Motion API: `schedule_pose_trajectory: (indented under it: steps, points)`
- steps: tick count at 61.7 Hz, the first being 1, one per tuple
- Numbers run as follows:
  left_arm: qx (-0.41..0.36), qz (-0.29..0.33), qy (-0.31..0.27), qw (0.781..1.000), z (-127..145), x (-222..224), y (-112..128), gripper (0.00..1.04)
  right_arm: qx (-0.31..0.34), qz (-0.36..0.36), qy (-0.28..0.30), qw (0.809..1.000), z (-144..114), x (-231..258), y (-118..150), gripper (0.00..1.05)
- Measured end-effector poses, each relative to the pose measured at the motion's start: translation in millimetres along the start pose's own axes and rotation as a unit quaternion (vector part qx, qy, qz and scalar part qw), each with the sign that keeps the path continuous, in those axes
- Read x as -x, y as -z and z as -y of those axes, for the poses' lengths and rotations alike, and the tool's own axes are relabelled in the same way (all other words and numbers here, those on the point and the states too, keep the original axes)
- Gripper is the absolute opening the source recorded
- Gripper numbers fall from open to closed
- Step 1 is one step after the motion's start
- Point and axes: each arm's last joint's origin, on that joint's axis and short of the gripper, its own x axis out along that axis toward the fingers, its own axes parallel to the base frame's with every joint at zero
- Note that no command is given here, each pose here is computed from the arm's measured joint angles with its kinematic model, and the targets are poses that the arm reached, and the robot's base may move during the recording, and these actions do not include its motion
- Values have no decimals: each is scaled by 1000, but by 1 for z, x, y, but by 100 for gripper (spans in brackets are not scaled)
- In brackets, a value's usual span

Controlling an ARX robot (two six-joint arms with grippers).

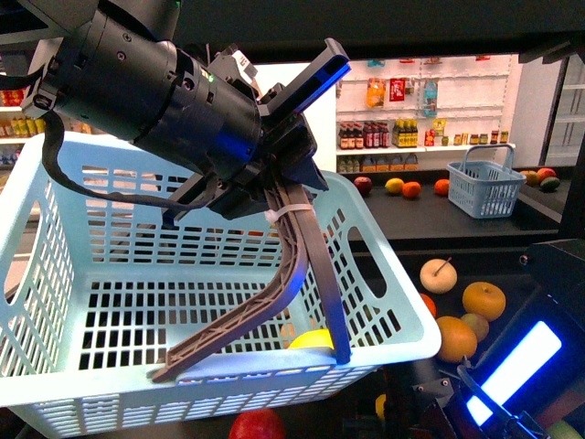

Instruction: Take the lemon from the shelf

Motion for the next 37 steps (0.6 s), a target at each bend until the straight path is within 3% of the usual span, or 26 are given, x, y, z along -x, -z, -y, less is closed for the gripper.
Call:
schedule_pose_trajectory:
  steps: [19,37]
  points:
    - [0,0,0,1000,0,0,0,15,-7,2,21,1000,13,8,1,52]
    - [0,0,0,1000,0,0,0,15,-31,18,126,991,79,55,-31,51]
